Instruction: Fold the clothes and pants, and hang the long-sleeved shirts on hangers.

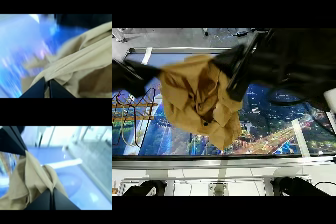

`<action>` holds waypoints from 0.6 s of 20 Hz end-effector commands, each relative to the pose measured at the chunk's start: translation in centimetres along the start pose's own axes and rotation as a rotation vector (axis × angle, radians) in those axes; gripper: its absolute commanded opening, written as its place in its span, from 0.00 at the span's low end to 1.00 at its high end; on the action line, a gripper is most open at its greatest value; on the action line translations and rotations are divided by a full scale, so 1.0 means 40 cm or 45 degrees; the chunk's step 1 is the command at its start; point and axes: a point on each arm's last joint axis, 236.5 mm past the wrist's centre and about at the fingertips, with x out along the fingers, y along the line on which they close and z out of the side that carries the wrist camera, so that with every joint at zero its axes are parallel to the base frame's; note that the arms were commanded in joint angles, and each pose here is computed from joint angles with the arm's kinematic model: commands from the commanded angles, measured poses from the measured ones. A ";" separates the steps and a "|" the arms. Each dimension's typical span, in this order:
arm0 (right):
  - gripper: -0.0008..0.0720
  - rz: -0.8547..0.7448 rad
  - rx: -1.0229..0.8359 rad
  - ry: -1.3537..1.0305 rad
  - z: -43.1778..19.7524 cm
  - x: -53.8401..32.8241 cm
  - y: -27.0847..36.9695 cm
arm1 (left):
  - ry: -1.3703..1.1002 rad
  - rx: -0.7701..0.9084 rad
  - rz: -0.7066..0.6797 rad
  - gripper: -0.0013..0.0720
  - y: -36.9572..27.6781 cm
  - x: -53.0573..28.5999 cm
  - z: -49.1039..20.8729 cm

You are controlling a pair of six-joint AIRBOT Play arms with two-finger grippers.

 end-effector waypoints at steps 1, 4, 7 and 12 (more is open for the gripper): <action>0.05 0.022 0.039 -0.079 0.121 -0.096 0.008 | -0.148 0.257 0.302 0.06 0.056 -0.169 0.157; 0.05 0.018 0.064 -0.113 0.163 -0.131 0.007 | -0.196 0.334 0.439 0.06 0.077 -0.248 0.209; 0.06 0.071 0.140 0.034 0.079 -0.084 0.023 | -0.115 0.288 0.363 0.07 0.068 -0.209 0.169; 0.06 -0.003 0.310 0.531 -0.285 0.063 -0.014 | 0.360 0.012 0.103 0.06 0.097 -0.006 -0.068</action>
